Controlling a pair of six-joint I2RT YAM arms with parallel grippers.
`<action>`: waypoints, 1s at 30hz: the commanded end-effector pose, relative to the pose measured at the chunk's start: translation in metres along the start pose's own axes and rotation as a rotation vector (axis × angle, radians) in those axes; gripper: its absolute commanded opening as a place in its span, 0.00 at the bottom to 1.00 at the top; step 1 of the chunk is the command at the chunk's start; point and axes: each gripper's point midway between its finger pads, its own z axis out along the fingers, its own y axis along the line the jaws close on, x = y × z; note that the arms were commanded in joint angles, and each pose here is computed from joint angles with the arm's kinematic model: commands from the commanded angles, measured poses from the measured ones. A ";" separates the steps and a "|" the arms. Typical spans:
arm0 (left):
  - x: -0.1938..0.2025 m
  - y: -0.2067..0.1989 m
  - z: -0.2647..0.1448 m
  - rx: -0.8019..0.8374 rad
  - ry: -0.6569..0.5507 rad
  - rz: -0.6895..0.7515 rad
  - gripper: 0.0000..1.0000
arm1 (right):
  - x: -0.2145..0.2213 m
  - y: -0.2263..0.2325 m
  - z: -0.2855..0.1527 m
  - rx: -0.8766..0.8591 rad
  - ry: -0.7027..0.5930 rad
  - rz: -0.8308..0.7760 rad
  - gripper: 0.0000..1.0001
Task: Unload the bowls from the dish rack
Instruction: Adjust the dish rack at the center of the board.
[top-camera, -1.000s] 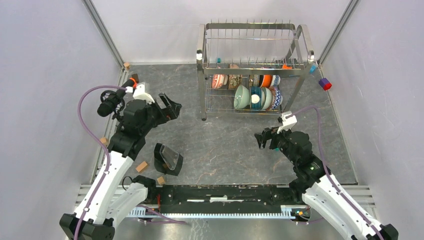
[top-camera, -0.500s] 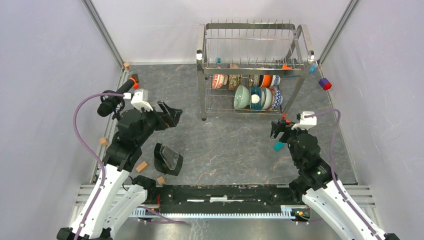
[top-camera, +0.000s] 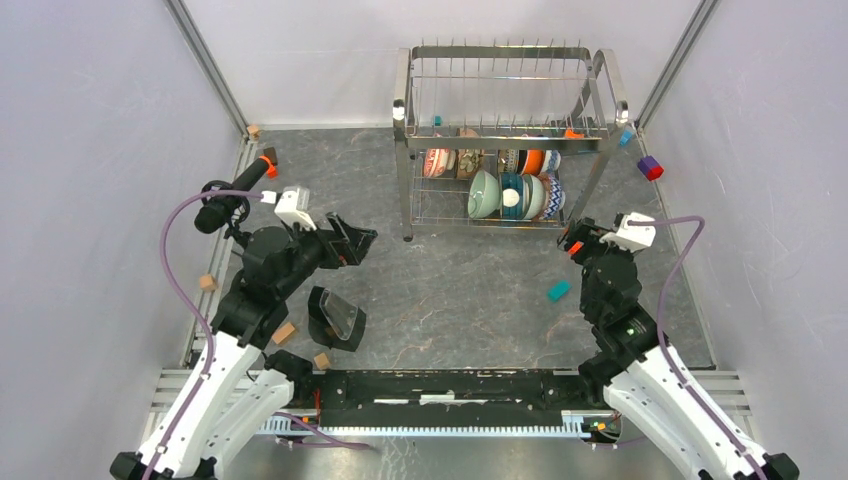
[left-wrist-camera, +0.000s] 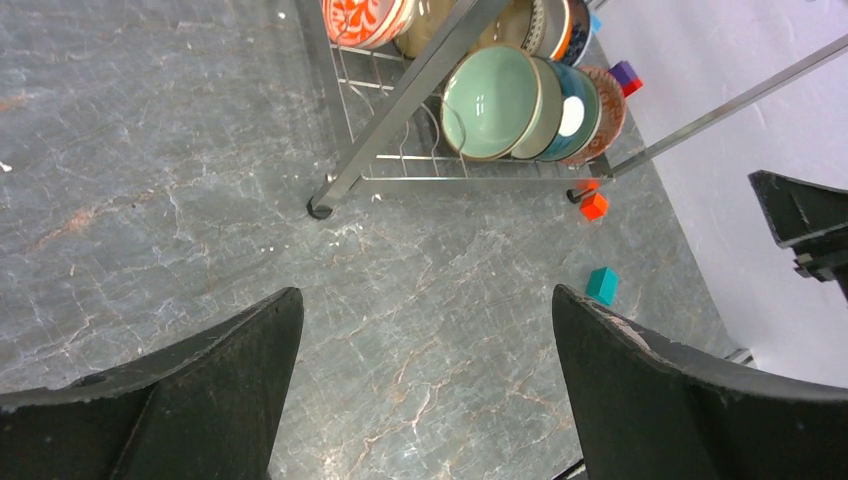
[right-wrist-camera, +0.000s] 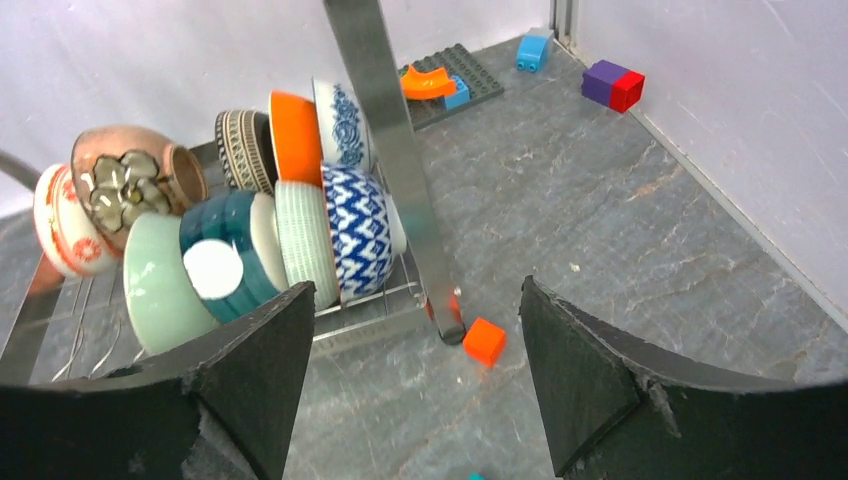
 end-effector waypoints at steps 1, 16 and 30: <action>-0.021 -0.009 -0.009 0.038 -0.096 0.032 1.00 | -0.036 0.005 0.023 0.014 -0.104 0.085 0.80; -0.022 -0.016 -0.015 0.077 -0.117 0.037 1.00 | -0.031 0.014 0.077 -0.015 -0.120 0.078 0.77; -0.021 -0.018 -0.015 0.088 -0.113 0.034 1.00 | -0.024 0.026 0.102 -0.049 -0.056 0.048 0.42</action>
